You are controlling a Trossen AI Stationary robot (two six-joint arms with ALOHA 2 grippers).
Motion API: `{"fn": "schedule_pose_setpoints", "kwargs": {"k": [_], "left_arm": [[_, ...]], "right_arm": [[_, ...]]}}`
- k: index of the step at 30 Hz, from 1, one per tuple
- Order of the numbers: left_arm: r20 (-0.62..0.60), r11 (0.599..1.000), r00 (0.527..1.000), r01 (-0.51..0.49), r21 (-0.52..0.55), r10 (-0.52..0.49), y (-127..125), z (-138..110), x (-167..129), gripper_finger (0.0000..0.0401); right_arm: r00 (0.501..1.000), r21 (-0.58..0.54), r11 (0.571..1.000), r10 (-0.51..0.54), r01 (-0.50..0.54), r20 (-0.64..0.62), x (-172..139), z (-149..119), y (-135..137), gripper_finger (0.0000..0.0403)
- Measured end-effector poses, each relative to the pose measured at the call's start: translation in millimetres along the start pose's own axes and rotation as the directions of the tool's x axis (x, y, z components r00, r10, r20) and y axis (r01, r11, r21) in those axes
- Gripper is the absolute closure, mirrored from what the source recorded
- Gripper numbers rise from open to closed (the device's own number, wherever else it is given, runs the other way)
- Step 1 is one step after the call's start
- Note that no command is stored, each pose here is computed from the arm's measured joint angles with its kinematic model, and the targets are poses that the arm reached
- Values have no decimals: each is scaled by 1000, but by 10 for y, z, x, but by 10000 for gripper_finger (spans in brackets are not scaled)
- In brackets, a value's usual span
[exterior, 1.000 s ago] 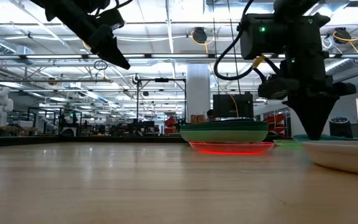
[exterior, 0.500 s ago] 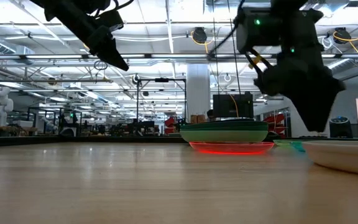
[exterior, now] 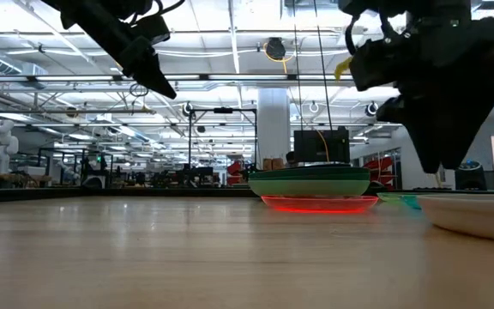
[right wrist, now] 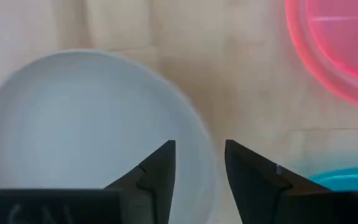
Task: Stack plastic plates
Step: Stack the gray plate on top of the black plate
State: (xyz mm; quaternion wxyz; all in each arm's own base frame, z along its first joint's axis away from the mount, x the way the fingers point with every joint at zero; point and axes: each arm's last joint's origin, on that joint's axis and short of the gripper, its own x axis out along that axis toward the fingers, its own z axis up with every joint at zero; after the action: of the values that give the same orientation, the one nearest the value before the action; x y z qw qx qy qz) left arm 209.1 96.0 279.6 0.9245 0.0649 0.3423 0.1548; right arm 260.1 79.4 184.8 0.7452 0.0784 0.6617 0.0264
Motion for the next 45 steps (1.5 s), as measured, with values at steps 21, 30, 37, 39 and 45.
{"fn": "schedule_pose_setpoints", "kwargs": {"k": [21,30,37,39,45], "left_arm": [[2,1000,1000,0,4,0,0,2,0,277],[3,1000,1000,-1,4,1,1,3,0,277],[3,1000,1000,-1,7,1,1,3,0,277],[3,1000,1000,-1,9,1,1,3,0,277],[3,1000,1000,-1,16,1,1,3,0,277]], "right_arm": [[997,-77,995,-67,63,-49,438,90,89,293],[999,-99,995,-9,4,-49,420,98,108,393],[998,-75,995,62,-61,11,291,136,100,398],[995,-44,996,80,-78,62,199,168,64,398],[967,104,988,83,-111,242,-104,271,-131,400]]}}
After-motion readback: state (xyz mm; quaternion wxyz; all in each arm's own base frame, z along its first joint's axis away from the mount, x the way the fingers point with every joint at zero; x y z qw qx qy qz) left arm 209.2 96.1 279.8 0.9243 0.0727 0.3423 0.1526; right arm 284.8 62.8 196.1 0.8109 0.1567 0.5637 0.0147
